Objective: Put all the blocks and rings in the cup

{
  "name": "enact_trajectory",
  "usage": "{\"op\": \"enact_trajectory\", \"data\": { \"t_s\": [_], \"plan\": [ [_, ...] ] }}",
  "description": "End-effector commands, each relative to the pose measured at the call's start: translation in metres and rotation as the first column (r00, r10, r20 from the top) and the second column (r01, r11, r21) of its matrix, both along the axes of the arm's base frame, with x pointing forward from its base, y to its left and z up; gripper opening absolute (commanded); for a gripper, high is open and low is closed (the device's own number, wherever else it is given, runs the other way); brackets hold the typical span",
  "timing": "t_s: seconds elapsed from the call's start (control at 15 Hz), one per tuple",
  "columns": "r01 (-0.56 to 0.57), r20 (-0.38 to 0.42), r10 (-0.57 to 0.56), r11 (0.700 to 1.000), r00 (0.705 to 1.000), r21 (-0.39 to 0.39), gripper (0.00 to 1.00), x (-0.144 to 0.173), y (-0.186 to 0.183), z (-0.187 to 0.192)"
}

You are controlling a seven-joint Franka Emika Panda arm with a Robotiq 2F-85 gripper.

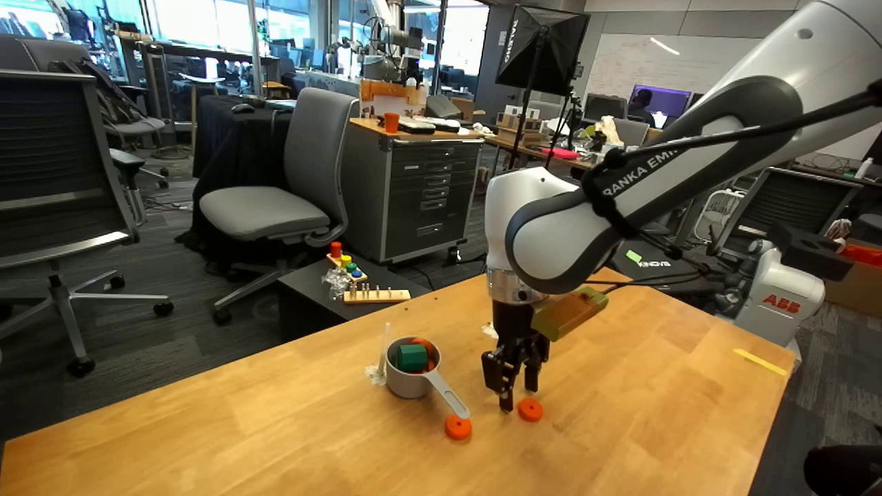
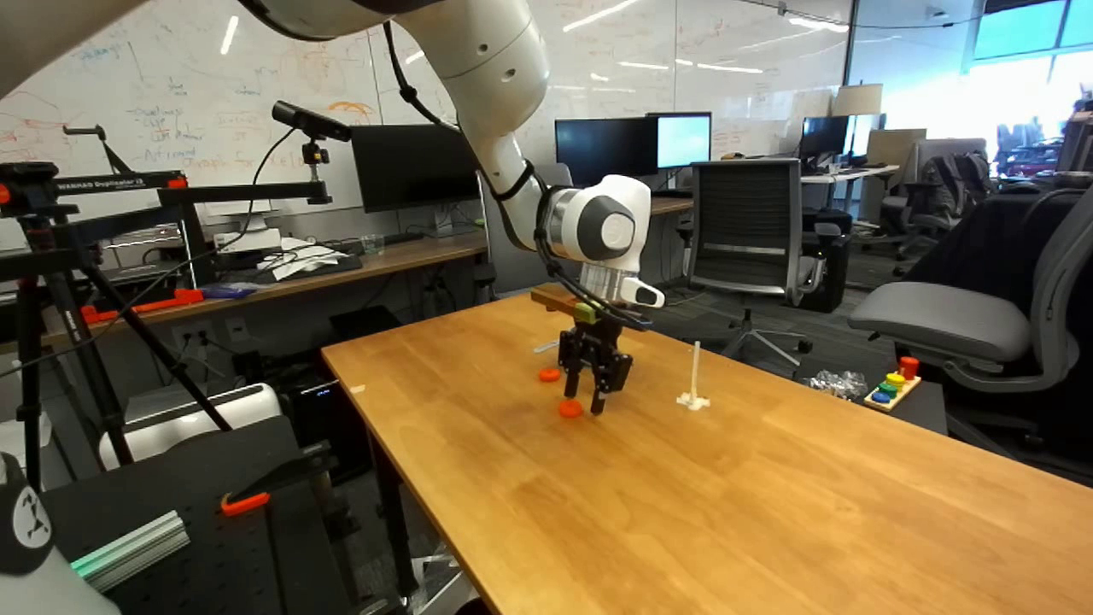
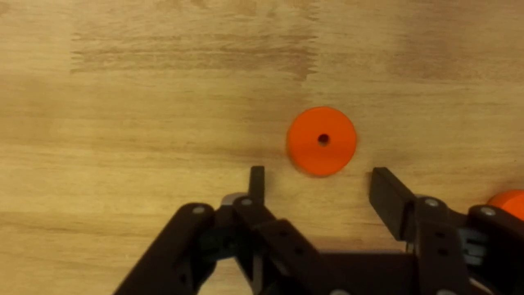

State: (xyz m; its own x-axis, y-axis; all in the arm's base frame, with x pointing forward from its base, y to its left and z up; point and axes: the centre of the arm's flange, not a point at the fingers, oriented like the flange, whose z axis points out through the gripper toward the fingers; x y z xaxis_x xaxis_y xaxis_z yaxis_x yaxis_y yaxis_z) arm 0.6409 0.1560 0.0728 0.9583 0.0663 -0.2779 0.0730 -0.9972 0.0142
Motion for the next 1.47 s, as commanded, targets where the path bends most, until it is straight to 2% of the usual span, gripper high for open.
{"op": "enact_trajectory", "data": {
  "t_s": [0.0,0.67,0.73,0.87,1.27,1.33,1.4],
  "plan": [
    [0.026,-0.019,-0.025,1.000,0.999,0.010,0.99,-0.006,0.001,0.004],
    [0.043,-0.036,-0.043,0.999,0.998,0.015,1.00,-0.028,0.008,-0.003],
    [0.039,-0.027,-0.039,0.999,0.999,0.008,0.75,-0.029,0.008,-0.003],
    [0.037,-0.020,-0.037,0.999,0.999,0.008,0.71,-0.031,0.006,-0.002],
    [0.046,-0.011,-0.046,0.999,0.999,0.014,0.23,-0.031,0.002,0.006],
    [0.049,-0.011,-0.049,0.999,0.999,0.015,0.17,-0.030,0.001,0.008],
    [0.050,-0.011,-0.050,0.999,0.999,0.015,0.17,-0.031,0.000,0.009]
  ]
}}
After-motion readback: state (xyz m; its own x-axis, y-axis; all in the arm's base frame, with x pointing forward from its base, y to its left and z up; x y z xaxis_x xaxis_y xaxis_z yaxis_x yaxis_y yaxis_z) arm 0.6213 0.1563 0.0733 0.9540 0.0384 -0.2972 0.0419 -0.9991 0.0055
